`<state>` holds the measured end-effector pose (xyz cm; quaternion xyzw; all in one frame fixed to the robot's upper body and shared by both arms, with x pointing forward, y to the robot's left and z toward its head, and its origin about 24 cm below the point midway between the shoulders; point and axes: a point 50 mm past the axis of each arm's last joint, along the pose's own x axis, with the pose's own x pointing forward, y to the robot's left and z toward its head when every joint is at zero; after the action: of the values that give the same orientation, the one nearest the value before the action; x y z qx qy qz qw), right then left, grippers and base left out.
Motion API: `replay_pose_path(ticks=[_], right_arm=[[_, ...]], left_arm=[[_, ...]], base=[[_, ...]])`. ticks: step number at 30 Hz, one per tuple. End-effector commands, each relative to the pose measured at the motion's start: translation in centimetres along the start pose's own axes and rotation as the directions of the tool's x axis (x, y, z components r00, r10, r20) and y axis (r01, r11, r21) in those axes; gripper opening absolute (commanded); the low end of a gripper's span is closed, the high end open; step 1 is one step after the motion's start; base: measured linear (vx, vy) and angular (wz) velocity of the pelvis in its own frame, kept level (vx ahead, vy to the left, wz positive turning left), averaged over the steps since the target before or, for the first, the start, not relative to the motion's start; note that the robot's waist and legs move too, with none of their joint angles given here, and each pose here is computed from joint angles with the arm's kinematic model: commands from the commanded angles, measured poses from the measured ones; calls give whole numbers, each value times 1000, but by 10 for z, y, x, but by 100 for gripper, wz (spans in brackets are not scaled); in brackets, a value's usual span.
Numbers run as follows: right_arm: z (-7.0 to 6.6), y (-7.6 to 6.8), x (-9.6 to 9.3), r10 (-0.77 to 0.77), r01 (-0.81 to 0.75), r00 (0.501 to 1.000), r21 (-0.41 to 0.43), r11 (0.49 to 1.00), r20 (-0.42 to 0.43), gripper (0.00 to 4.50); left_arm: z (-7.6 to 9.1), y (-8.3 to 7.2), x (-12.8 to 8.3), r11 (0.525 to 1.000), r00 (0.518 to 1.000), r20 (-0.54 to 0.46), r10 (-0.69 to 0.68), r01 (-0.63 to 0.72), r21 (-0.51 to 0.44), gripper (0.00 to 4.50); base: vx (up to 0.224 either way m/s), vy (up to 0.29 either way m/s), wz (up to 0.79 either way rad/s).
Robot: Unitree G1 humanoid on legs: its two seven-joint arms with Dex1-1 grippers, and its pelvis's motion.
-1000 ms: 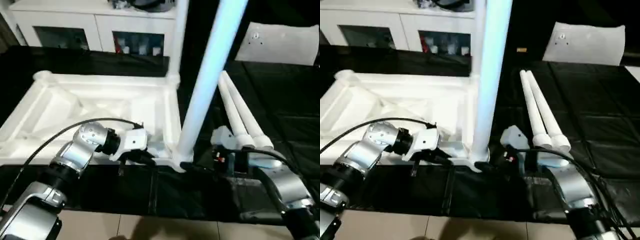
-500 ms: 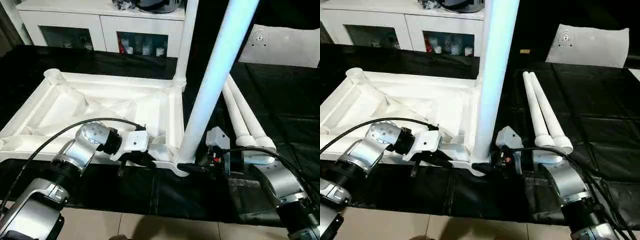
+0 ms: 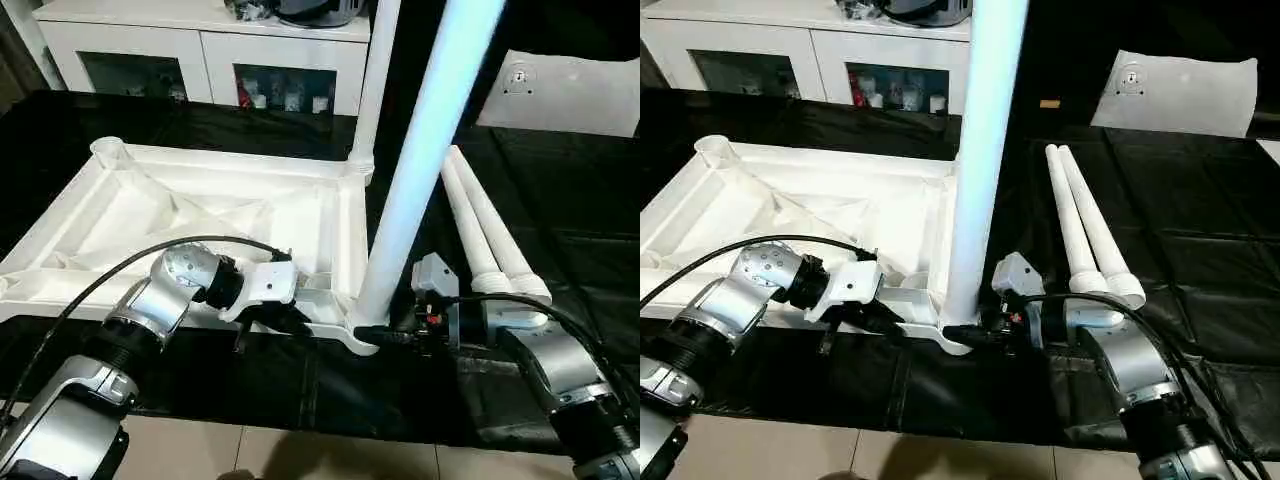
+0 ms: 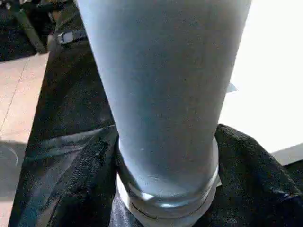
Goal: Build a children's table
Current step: Rotate leg to tighten
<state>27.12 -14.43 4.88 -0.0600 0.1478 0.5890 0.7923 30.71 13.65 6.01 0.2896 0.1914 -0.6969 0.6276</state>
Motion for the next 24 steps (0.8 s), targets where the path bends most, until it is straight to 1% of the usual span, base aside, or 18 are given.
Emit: replay_pose_path(ticks=[1, 3, 4, 5, 6, 8, 11, 12, 13, 14, 15, 16, 17, 18, 20, 22, 23, 24], right_arm=[[-4, 7, 20, -118, 113, 992, 89, 990, 54, 270], [-5, 7, 25, -174, 167, 983, 109, 980, 63, 270], [-6, 7, 34, -252, 239, 965, 146, 960, 76, 269], [-7, 6, 46, -359, 336, 929, 211, 918, 85, 269], [-7, 6, 46, -359, 336, 929, 211, 918, 85, 269], [-7, 5, 59, -450, 415, 890, 275, 867, 76, 269], [-4, 3, 78, -528, 486, 847, 325, 811, 54, 269], [-4, 3, 78, -528, 486, 847, 325, 811, 54, 269], [-2, 2, 85, -556, 509, 830, 346, 788, 44, 269], [-2, 2, 85, -556, 509, 830, 346, 788, 44, 269], [5, -3, 95, -607, 554, 795, 382, 740, 23, 269], [7, -4, 97, -612, 555, 791, 390, 734, 26, 304], [8, -4, 97, -615, 558, 788, 392, 732, 27, 325], [8, -5, 96, -624, 567, 781, 389, 726, 28, 325], [9, -5, 96, -636, 578, 771, 387, 718, 27, 348], [8, -7, 85, -642, 581, 765, 373, 723, 54, 362], [7, -8, 79, -642, 579, 763, 361, 731, 76, 383], [7, -8, 79, -642, 579, 763, 361, 731, 76, 383]], left_arm=[[-1, -3, 25, 991, 998, 13, 56, -54, -123, 0], [3, -1, 28, 985, 995, 36, 95, -89, -151, 0], [10, 3, 34, 972, 986, 63, 153, -139, -187, 0], [19, 9, 43, 951, 969, 92, 230, -204, -232, 0], [19, 9, 43, 951, 969, 92, 230, -204, -232, 0], [30, 14, 53, 922, 945, 114, 305, -263, -284, 0], [42, 22, 66, 873, 908, 114, 404, -345, -346, 0], [42, 22, 66, 873, 908, 114, 404, -345, -346, 0], [46, 26, 71, 848, 888, 105, 447, -384, -365, 0], [46, 26, 71, 848, 888, 105, 447, -384, -365, 0], [54, 32, 76, 812, 857, 71, 510, -452, -370, 0], [55, 32, 77, 809, 854, 62, 517, -464, -362, 0], [55, 33, 77, 809, 853, 56, 519, -468, -357, 0], [54, 32, 76, 811, 856, 42, 515, -472, -345, 0], [53, 31, 76, 812, 857, 28, 514, -475, -340, 0], [43, 28, 69, 822, 867, -1, 498, -472, -318, 0], [37, 27, 65, 825, 870, -14, 493, -472, -310, 0], [37, 27, 65, 825, 870, -14, 493, -472, -310, 0]], base=[[0, 0, 0], [0, 0, 0], [0, 0, 0], [-50, 8, -3], [-50, 8, -3], [0, 0, 0], [0, 0, 0], [0, 0, 0], [0, 0, 0], [0, 0, 0], [0, 0, 0], [0, 0, 0], [0, 0, 0], [0, 0, 0], [0, 0, 0], [0, 0, 0], [0, 0, 0], [0, 0, 0]])
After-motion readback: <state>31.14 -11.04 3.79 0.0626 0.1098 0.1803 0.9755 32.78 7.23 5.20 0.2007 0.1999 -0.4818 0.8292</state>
